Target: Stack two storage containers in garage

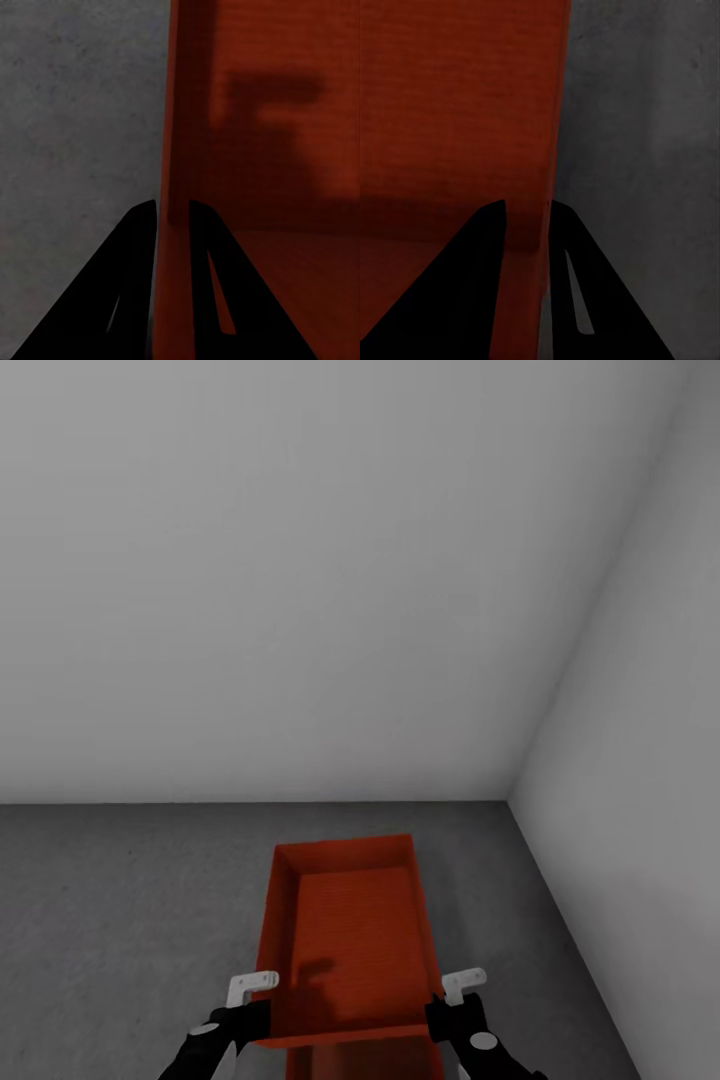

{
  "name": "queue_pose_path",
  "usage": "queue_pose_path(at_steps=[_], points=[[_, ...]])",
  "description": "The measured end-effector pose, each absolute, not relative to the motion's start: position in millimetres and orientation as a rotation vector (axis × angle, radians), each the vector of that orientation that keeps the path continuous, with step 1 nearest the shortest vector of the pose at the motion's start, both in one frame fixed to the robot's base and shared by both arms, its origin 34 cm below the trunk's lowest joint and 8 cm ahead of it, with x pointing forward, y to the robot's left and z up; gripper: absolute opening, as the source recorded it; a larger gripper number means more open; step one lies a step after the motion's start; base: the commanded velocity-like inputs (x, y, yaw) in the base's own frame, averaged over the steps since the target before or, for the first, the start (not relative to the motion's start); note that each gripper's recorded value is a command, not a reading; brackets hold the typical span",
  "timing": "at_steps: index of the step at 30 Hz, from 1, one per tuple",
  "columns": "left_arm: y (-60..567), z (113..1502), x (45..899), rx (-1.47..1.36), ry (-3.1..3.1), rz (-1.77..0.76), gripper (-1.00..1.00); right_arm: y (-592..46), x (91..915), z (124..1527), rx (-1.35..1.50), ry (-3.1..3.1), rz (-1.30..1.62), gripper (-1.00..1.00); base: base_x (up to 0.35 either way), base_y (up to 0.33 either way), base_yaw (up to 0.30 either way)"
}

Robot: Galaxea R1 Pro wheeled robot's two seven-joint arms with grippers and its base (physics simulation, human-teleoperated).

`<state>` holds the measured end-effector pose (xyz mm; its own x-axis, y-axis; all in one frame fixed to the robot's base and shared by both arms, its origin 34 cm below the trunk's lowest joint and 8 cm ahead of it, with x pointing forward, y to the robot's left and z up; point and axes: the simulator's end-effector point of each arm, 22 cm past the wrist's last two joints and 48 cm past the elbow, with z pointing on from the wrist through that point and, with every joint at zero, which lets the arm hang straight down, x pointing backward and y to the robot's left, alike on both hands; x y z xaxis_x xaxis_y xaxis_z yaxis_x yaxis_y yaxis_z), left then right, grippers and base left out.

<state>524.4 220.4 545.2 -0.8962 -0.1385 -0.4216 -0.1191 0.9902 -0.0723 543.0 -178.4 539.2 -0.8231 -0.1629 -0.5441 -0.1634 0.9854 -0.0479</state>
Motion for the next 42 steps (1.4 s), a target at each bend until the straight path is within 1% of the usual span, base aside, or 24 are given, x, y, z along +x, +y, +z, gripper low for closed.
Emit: queue_pose_path(at_steps=[42], points=[[218.9, 505.9, 522.8, -0.19, 2.696, -0.064, -1.0, -180.0, 542.3, 500.4, -0.23, 2.555, 0.001, -1.0, 0.0, 0.0, 0.0]])
